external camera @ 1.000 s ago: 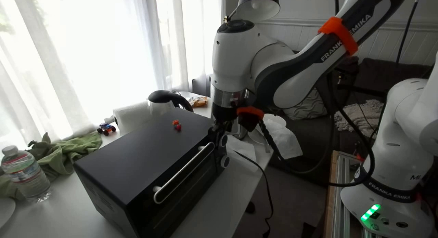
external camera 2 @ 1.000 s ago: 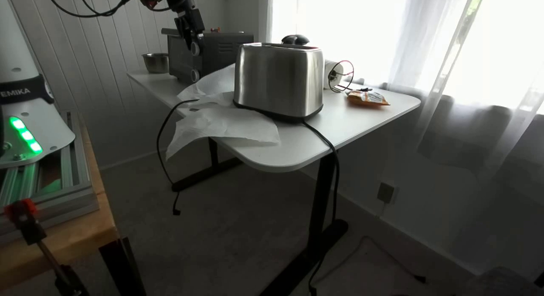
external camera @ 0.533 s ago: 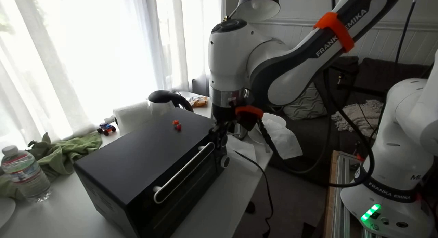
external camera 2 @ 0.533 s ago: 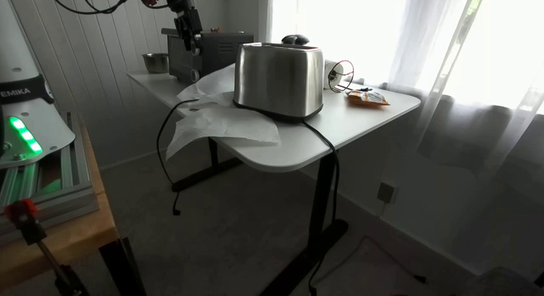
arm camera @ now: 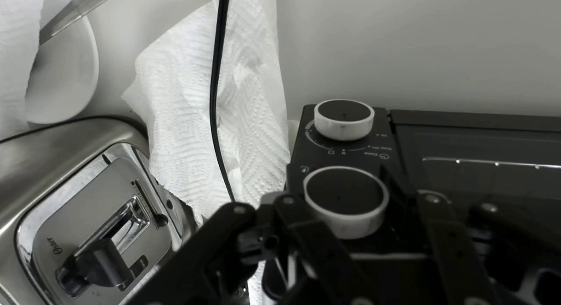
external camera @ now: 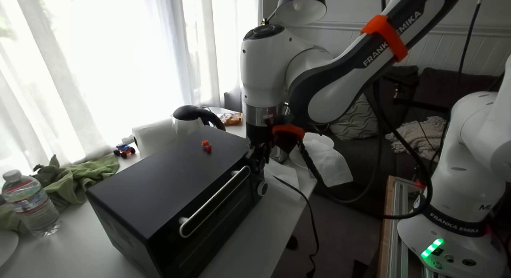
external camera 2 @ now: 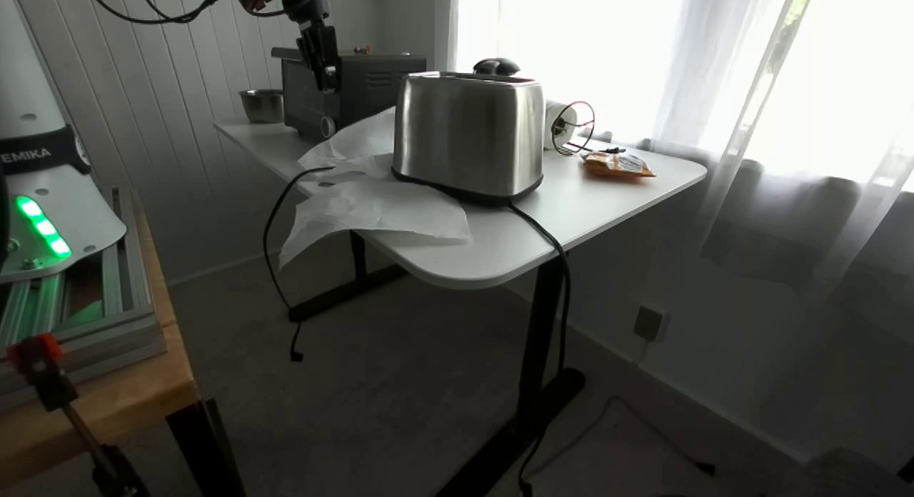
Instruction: Turn the top knob on the toaster oven to the right
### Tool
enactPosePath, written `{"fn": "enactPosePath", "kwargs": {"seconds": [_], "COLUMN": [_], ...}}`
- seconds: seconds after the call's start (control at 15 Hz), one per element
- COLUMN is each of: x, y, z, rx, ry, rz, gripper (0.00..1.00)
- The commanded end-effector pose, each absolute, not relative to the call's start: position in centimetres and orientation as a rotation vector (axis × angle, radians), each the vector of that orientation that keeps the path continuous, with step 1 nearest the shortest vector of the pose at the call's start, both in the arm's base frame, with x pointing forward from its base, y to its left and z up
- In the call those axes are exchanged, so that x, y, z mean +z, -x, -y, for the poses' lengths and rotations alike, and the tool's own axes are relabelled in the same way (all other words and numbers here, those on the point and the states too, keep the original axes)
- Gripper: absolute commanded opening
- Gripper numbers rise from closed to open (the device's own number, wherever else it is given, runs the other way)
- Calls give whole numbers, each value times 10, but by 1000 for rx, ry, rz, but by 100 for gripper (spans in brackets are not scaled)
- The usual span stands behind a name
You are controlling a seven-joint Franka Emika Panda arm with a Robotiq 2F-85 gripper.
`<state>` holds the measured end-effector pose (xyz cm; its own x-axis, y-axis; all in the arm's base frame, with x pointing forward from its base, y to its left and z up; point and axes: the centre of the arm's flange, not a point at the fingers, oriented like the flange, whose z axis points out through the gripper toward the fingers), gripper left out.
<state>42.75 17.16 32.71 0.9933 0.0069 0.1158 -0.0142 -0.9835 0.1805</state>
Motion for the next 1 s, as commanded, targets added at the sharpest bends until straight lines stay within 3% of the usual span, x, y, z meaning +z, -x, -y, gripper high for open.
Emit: {"fn": "enactPosePath", "kwargs": {"seconds": [0.0,0.93], "x": [329,310], "y": [-433,-414], "z": [-173,-107], "rx": [179,237], "ry": [-2960,-3330], "rz": [-4,374], "gripper": [21,21]}}
